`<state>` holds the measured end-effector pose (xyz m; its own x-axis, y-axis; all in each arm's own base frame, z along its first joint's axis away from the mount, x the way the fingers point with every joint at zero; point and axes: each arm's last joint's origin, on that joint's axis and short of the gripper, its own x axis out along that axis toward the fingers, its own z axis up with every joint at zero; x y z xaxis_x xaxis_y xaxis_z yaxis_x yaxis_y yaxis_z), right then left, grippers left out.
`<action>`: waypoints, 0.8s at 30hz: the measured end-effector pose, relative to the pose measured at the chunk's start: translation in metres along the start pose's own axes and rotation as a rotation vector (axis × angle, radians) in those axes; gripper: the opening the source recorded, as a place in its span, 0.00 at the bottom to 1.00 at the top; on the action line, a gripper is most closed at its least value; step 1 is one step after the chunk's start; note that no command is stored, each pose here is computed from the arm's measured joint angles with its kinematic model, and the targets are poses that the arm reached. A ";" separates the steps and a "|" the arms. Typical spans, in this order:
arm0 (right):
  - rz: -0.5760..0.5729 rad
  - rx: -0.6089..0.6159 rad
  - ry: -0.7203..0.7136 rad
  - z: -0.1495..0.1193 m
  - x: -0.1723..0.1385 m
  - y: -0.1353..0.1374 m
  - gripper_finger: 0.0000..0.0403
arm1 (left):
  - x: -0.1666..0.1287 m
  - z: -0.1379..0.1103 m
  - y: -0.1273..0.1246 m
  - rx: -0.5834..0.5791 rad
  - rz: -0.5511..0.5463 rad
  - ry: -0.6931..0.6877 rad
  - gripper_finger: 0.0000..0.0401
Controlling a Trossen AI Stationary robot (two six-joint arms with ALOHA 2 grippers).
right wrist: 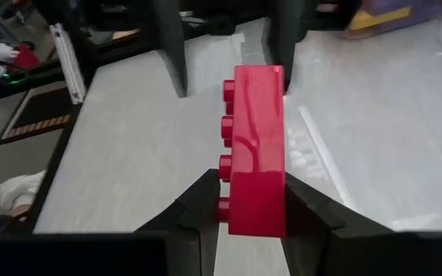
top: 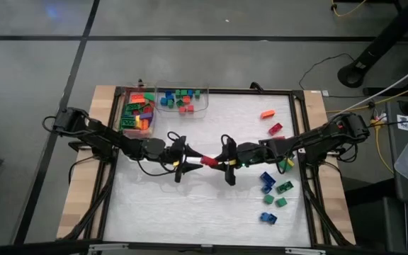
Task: Sort blocks by size
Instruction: Put the large red game piece into the left transparent bin
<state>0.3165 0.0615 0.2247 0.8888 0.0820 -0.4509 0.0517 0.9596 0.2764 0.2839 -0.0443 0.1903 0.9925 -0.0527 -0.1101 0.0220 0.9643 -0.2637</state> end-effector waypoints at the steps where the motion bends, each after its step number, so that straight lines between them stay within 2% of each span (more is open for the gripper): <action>1: -0.002 0.001 0.000 0.000 0.000 0.000 0.27 | 0.000 0.000 0.000 0.001 0.001 0.001 0.50; 8: 0.001 0.002 -0.015 0.001 0.000 0.001 0.27 | 0.000 0.000 0.000 0.006 -0.004 0.005 0.50; 24: 0.070 -0.020 -0.120 0.012 -0.001 0.005 0.27 | 0.000 0.002 0.000 0.109 -0.008 -0.016 0.50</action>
<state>0.3214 0.0635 0.2366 0.9381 0.1171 -0.3260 -0.0203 0.9581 0.2859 0.2841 -0.0444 0.1919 0.9940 -0.0568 -0.0932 0.0416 0.9865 -0.1585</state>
